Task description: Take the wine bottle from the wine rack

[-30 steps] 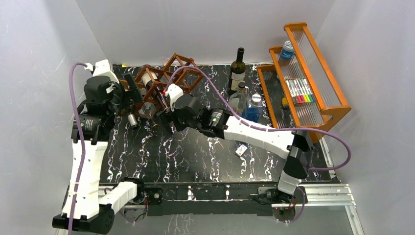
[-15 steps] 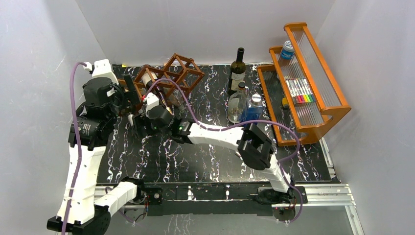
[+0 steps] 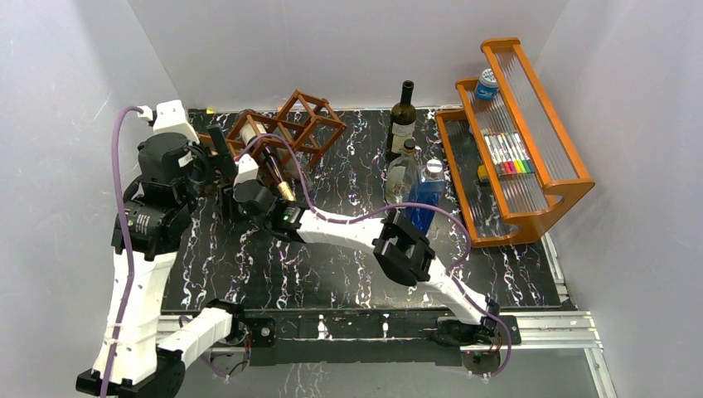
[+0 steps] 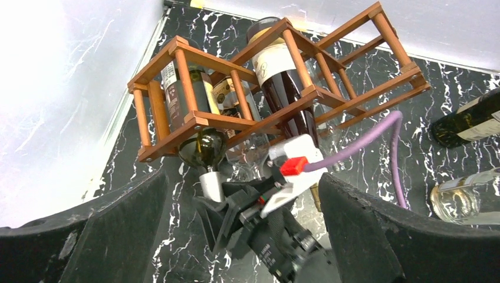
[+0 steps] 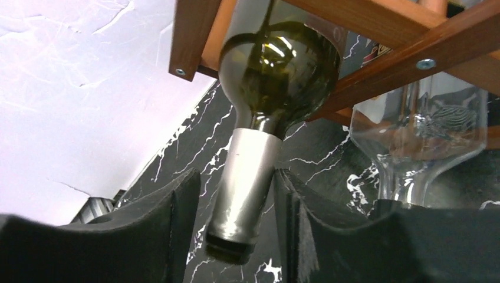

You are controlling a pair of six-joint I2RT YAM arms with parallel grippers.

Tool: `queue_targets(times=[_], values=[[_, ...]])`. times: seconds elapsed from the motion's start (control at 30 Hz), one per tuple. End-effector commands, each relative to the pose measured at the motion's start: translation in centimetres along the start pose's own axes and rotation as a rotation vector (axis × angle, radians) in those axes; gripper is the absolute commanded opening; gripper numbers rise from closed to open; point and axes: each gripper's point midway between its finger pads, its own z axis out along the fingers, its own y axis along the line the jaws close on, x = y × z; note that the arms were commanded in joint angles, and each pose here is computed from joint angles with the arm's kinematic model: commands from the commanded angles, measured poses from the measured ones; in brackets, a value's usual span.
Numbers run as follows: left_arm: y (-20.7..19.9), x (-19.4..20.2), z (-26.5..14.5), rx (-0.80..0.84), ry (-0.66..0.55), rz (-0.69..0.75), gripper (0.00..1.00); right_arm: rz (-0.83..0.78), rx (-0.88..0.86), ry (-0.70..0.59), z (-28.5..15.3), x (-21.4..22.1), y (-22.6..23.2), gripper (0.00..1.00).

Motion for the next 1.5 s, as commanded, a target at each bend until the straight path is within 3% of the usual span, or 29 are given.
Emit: queue_targets(times=[0.0, 0.07, 0.2, 0.6, 0.67, 1.0, 1.47], values=[[-0.6, 0.1, -0.8, 0.047, -0.009, -0.029, 0.98, 0.031, -0.024, -0.080, 1.6, -2.1, 0.9, 0.51], [-0.8, 0.2, -0.9, 0.056, -0.002, -0.020, 0.98, 0.037, -0.038, -0.077, 2.3, -2.0, 0.9, 0.50], [-0.9, 0.4, -1.3, 0.069, 0.002, -0.024, 0.98, 0.055, -0.042, -0.091, 2.9, -2.1, 0.8, 0.60], [-1.1, 0.3, -1.4, 0.081, 0.007, -0.034, 0.98, 0.066, -0.047, -0.107, 4.3, -2.1, -0.3, 0.69], [-1.2, 0.4, -1.4, 0.080, 0.009, -0.032, 0.98, 0.066, -0.047, -0.110, 4.5, -2.2, -0.6, 0.66], [-0.9, 0.6, -1.0, 0.063, 0.016, -0.023, 0.98, 0.080, -0.080, -0.106, 3.1, -3.8, 0.5, 0.34], [-0.5, 1.7, -0.3, 0.036, 0.020, -0.004, 0.98, 0.052, -0.140, -0.099, -4.3, -3.4, 5.7, 0.21]])
